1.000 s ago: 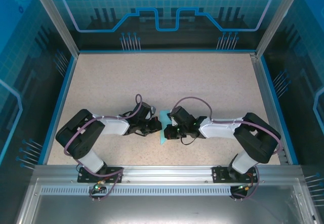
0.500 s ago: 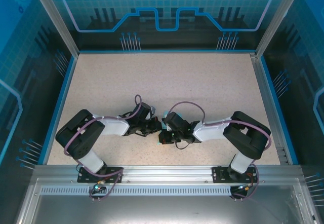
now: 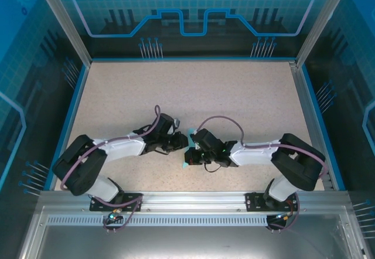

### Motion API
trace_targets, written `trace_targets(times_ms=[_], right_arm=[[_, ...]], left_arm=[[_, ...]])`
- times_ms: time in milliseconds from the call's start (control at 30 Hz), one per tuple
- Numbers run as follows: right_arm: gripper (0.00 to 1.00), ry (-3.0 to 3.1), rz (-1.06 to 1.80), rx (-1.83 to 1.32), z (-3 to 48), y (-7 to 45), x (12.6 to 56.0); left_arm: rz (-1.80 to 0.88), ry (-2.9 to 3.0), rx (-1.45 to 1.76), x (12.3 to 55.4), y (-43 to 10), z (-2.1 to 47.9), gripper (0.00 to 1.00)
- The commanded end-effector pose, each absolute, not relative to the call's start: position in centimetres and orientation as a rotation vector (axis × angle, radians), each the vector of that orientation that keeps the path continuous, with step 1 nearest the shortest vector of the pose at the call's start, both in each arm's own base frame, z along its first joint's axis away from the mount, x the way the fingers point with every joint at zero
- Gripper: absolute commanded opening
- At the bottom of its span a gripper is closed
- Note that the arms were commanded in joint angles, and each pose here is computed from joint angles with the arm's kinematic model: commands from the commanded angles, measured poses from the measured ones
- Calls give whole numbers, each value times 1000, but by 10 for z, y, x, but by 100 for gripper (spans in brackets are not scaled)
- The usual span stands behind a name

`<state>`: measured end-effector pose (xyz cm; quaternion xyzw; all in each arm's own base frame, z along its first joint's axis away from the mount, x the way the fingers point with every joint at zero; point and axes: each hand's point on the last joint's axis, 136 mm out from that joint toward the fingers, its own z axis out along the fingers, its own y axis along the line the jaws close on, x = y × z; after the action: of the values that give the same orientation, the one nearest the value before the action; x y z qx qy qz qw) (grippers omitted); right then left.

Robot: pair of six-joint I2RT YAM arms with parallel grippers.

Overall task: Fold a paper plane with a square sheet of paper (pick it up from the middle)
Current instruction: Third fold the triangle at the center of the table.

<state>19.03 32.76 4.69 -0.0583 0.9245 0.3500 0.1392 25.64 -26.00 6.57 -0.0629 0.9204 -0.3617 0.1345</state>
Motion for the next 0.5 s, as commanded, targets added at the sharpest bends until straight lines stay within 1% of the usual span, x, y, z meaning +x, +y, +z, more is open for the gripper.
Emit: trace_targets(times_ms=[0,67,167,300,467], right_arm=[[2,2640,983,-27,50,306,206],[2,2652,961,23,48,294,211],[2,2670,948,53,43,287,213],[2,2688,961,48,39,288,212],[2,2710,1003,29,34,296,210]], left_arm=[[-1044,2652,-143,252,-258,83,21],[-1064,2668,-166,245,-256,79,20],[-1100,2695,-181,228,-257,72,16],[-1116,2730,-187,205,-258,65,13],[-1118,2755,-200,188,-252,60,12]])
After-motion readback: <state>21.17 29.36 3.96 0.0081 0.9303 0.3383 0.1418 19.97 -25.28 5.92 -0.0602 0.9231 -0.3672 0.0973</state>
